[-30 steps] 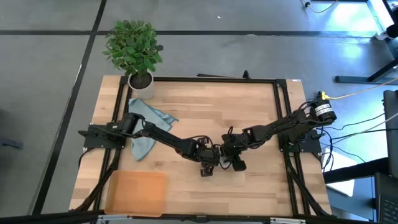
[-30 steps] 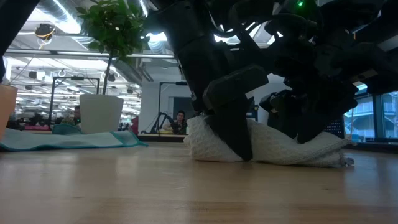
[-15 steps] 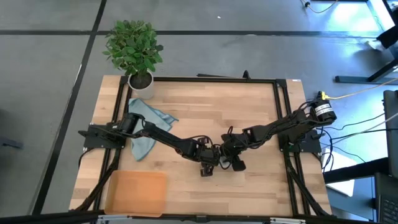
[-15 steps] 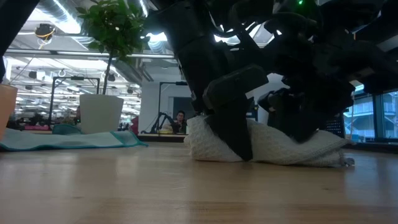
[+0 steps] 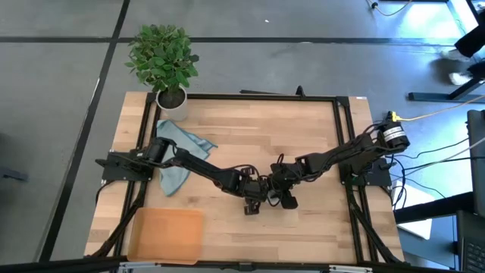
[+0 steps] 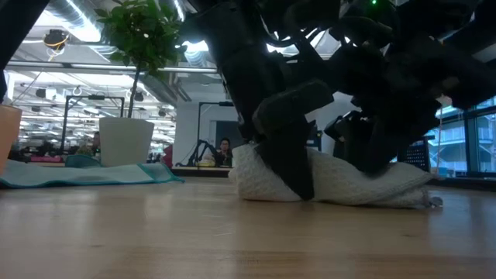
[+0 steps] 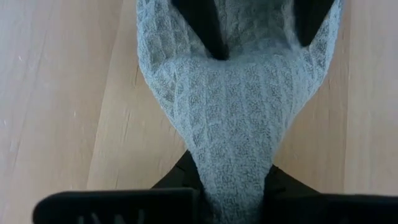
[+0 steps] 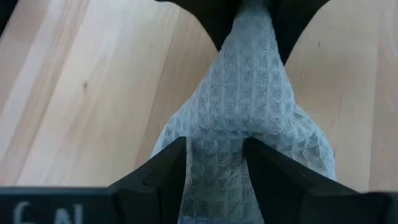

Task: Roll microfiber towels into tight, uniform cylinder then place into a basket
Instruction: Put the rolled gray microfiber towel into the orange bin

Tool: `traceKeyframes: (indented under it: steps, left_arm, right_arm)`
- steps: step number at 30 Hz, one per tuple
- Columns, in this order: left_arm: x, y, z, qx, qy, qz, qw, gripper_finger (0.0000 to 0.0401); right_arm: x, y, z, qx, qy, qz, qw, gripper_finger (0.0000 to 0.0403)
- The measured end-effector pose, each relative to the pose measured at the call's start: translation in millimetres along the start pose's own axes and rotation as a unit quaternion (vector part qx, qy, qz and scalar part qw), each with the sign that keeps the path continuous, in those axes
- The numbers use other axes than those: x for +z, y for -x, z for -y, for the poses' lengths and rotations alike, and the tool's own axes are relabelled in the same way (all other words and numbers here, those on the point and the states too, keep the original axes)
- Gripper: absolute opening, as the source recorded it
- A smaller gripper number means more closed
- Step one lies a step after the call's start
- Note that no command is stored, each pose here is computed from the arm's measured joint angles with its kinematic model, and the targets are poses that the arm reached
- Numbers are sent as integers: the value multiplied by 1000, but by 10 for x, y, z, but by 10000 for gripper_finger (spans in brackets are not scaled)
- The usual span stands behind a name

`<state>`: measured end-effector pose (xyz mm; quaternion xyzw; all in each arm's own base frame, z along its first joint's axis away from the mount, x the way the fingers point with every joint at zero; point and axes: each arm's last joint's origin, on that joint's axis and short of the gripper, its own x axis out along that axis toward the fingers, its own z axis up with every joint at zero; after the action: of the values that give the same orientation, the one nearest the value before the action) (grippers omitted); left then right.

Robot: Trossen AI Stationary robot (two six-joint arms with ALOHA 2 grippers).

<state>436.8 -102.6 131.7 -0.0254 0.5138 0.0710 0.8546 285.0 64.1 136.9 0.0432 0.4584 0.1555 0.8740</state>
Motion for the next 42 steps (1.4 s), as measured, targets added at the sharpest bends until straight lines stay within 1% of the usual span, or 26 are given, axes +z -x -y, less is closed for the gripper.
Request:
traceKeyframes:
  steps: [3, 7, 11, 14, 17, 20, 27, 30, 33, 37, 42]
  left_arm:
    - [-3, 51, -7, -9, 8, -10, 1000, 44]
    - [-26, 150, -17, -17, 8, -31, 999, 42]
    - [-47, 300, -58, -7, 17, -54, 998, 42]
    - [-57, 438, -74, 4, 17, -63, 998, 42]
    - [-48, 614, -73, 9, 19, -59, 998, 41]
    - [-54, 818, -60, 12, 30, -55, 998, 41]
    - [-125, 1287, -26, 21, 96, -55, 994, 40]
    - [-224, 1495, 10, 33, 116, -69, 990, 40]
    - [-323, 1711, 82, 33, 141, -72, 987, 40]
    - [-493, 2018, 180, 33, 153, -80, 984, 40]
    - [-758, 2365, 328, 29, 152, -94, 984, 40]
  right_arm:
    - [51, 52, -18, 5, -13, 6, 1000, 168]
    - [117, 201, -53, 4, -12, 24, 1000, 168]
    - [162, 425, -101, 5, -21, 45, 999, 168]
    - [174, 603, -132, -6, -22, 59, 998, 168]
    - [168, 750, -157, -16, -38, 68, 997, 168]
    - [166, 903, -203, -16, -36, 84, 996, 168]
    - [161, 1175, -302, -44, -23, 131, 990, 168]
    - [157, 1225, -343, -49, -17, 141, 989, 168]
    - [148, 1245, -374, -45, -13, 142, 989, 168]
    - [136, 1239, -399, -42, -7, 137, 990, 168]
    - [140, 1237, -412, -40, -5, 140, 989, 168]
